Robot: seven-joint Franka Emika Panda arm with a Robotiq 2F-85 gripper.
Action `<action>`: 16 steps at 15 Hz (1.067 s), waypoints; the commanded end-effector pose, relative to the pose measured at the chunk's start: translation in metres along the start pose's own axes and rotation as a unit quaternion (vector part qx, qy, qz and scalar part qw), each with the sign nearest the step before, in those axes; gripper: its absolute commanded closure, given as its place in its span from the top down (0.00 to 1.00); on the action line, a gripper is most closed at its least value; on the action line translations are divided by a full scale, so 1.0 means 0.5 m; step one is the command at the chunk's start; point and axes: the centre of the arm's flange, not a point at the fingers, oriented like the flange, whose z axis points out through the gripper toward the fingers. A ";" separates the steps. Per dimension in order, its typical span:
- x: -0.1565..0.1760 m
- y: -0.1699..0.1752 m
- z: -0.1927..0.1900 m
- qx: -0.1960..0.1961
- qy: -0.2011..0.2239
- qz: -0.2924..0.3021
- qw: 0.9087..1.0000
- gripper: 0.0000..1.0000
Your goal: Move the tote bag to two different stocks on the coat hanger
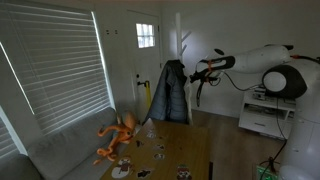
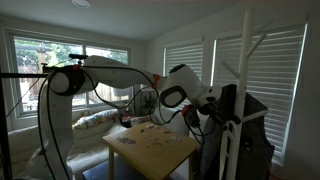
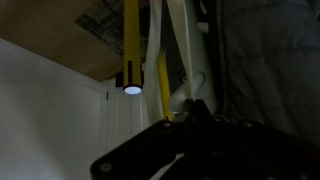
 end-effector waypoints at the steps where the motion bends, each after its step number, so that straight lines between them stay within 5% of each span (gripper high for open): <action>1: -0.010 0.003 -0.054 -0.009 0.005 -0.010 1.000 0.01; 10: -0.033 0.004 -0.098 0.004 -0.046 -0.061 0.997 0.01; 16: -0.002 0.065 -0.134 -0.011 -0.050 -0.100 0.994 0.01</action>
